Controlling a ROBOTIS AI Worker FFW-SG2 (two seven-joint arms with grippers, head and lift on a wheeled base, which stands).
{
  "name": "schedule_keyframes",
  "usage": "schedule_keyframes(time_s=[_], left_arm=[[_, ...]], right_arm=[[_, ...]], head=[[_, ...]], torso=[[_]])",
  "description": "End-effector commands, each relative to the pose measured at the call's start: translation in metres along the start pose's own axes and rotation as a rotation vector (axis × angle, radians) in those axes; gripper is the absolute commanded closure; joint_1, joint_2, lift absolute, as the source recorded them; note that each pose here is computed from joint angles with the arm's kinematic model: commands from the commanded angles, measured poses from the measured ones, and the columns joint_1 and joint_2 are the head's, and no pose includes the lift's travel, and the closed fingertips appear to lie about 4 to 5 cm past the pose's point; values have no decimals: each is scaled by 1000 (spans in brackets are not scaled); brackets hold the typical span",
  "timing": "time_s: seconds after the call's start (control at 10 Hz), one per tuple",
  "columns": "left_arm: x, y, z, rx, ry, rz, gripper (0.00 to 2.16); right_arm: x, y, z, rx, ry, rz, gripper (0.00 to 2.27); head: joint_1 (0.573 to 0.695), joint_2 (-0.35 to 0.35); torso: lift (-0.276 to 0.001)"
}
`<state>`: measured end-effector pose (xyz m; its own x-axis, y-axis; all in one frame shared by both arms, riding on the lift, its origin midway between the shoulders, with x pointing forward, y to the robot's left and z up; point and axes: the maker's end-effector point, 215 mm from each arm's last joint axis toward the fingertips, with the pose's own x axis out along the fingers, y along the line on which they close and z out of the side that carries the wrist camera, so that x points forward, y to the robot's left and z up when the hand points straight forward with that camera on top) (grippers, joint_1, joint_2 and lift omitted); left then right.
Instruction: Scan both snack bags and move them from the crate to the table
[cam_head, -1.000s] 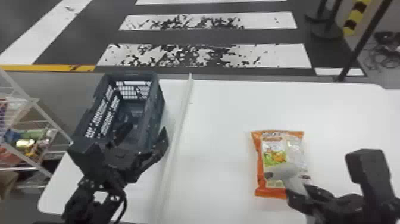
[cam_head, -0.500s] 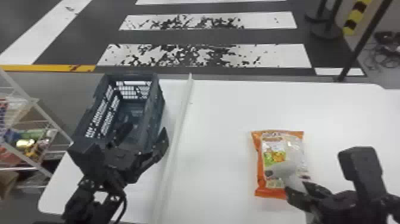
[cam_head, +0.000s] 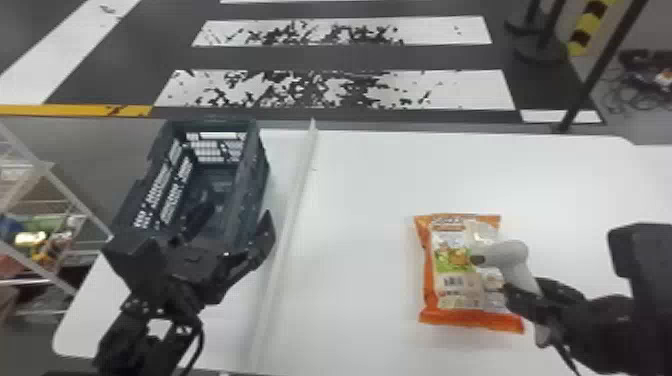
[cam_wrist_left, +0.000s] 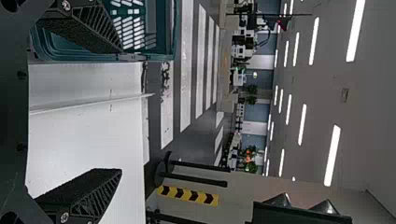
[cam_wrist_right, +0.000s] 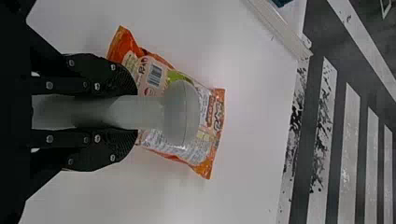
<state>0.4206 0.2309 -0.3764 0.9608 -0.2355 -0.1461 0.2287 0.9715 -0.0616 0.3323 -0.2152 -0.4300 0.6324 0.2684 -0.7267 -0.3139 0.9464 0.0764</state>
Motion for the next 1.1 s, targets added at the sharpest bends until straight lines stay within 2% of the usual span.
schedule_keyframes(time_s=[0.0,0.3,0.5,0.8,1.0], left_arm=[[0,0,-1,-2,1,1,87],[-1,0,-2,-3,3,0,87],[0,-1,-3,-5,6,-1,87],[0,-2,-2,-5,4,-3,87],[1,-3,0,-4,1,-6,87]], right_arm=[[0,-45,17,13,-88,-82,2246],[16,-117,24,7,-191,-218,2246],[33,-155,16,6,-236,-278,2246],[58,-193,-6,22,-225,-312,2250],[65,-201,-16,35,-208,-307,2246]], head=[[695,24],[695,-70],[695,-127],[695,-181],[695,-203]], torso=[[-88],[-88],[-88],[-88],[-88]])
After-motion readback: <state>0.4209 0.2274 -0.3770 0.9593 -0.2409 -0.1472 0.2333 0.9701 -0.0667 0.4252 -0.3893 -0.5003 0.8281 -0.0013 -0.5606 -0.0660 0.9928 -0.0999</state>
